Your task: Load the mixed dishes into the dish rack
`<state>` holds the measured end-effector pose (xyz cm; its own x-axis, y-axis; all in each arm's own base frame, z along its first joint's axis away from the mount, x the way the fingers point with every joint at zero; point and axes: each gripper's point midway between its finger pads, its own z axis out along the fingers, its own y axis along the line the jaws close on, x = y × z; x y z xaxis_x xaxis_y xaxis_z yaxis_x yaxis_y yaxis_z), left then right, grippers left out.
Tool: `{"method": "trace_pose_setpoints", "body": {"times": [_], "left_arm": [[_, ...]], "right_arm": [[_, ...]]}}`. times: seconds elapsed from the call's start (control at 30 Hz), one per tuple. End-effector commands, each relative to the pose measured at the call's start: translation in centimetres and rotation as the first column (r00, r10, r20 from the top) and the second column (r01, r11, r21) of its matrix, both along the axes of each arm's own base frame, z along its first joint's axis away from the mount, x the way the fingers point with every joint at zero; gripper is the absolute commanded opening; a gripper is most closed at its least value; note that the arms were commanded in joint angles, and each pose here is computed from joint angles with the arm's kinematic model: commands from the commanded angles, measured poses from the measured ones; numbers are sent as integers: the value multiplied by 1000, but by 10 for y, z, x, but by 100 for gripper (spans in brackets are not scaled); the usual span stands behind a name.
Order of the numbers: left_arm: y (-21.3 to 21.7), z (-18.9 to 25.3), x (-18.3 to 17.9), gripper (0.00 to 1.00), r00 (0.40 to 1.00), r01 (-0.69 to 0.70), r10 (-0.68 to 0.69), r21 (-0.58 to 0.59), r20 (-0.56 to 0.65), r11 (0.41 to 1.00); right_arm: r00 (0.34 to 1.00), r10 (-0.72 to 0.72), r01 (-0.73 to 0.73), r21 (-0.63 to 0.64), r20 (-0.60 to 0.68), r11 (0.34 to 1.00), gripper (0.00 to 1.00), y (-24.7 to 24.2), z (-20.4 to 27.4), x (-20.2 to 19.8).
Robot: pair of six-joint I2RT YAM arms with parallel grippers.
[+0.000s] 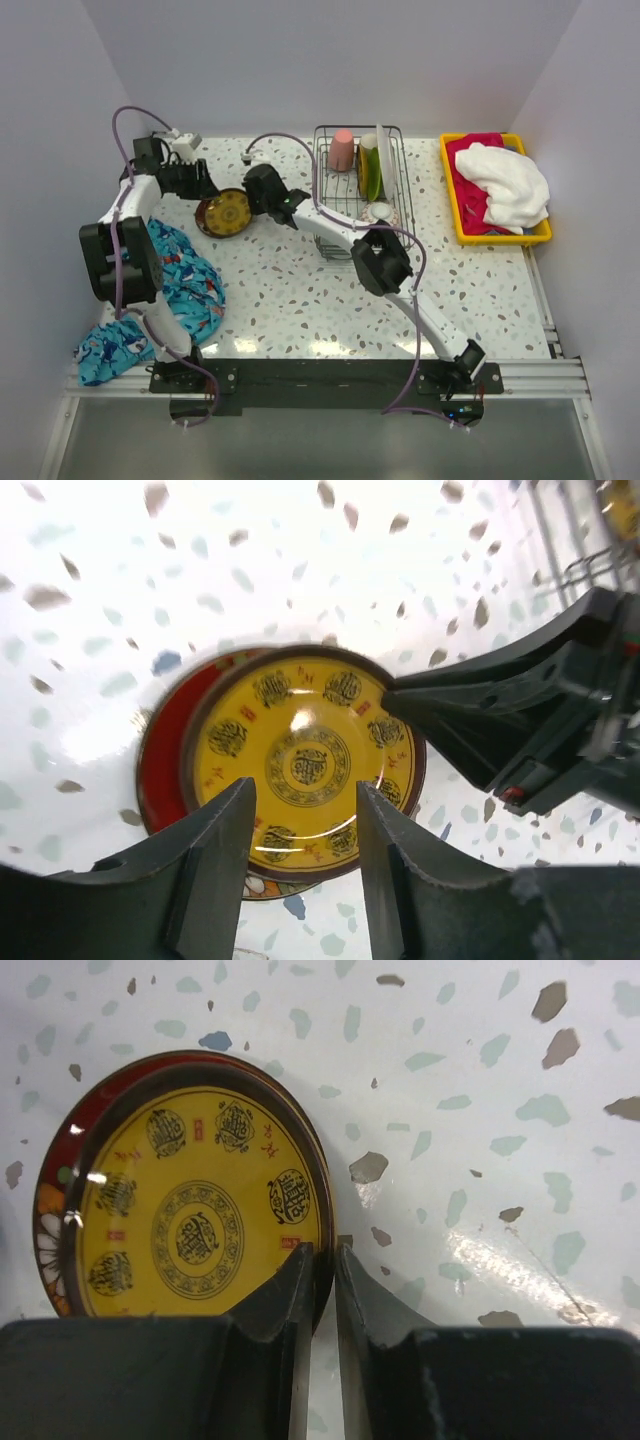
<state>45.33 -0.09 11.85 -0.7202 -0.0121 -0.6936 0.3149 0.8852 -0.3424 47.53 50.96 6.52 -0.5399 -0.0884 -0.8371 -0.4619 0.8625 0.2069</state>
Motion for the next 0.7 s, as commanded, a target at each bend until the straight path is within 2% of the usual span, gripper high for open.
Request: {"method": "trace_pose_setpoints", "body": {"times": [0.0,0.23,0.33,0.4,0.57,0.63,0.67], "left_arm": [[-1,76,12,50,979,-11,10,7,206,1000],[12,68,-4,53,978,-14,1,60,209,998],[9,74,-11,54,962,71,-87,70,257,995],[1,78,-19,55,926,195,-214,90,313,977],[-1,61,-27,58,860,332,-384,203,335,921],[-5,50,-33,59,846,383,-427,192,320,903],[-10,39,-34,59,820,436,-474,184,322,881]], "right_arm": [[992,-11,7,26,126,1000,0,-11,85,6],[986,75,-84,58,148,995,0,-10,122,-10],[970,157,-174,84,184,981,0,-8,143,-25],[952,220,-241,78,210,967,0,-5,150,-34],[920,320,-338,46,225,940,0,-9,153,-51],[910,348,-365,36,226,931,0,-11,149,-56],[906,354,-371,36,232,928,0,-11,152,-57]]}}
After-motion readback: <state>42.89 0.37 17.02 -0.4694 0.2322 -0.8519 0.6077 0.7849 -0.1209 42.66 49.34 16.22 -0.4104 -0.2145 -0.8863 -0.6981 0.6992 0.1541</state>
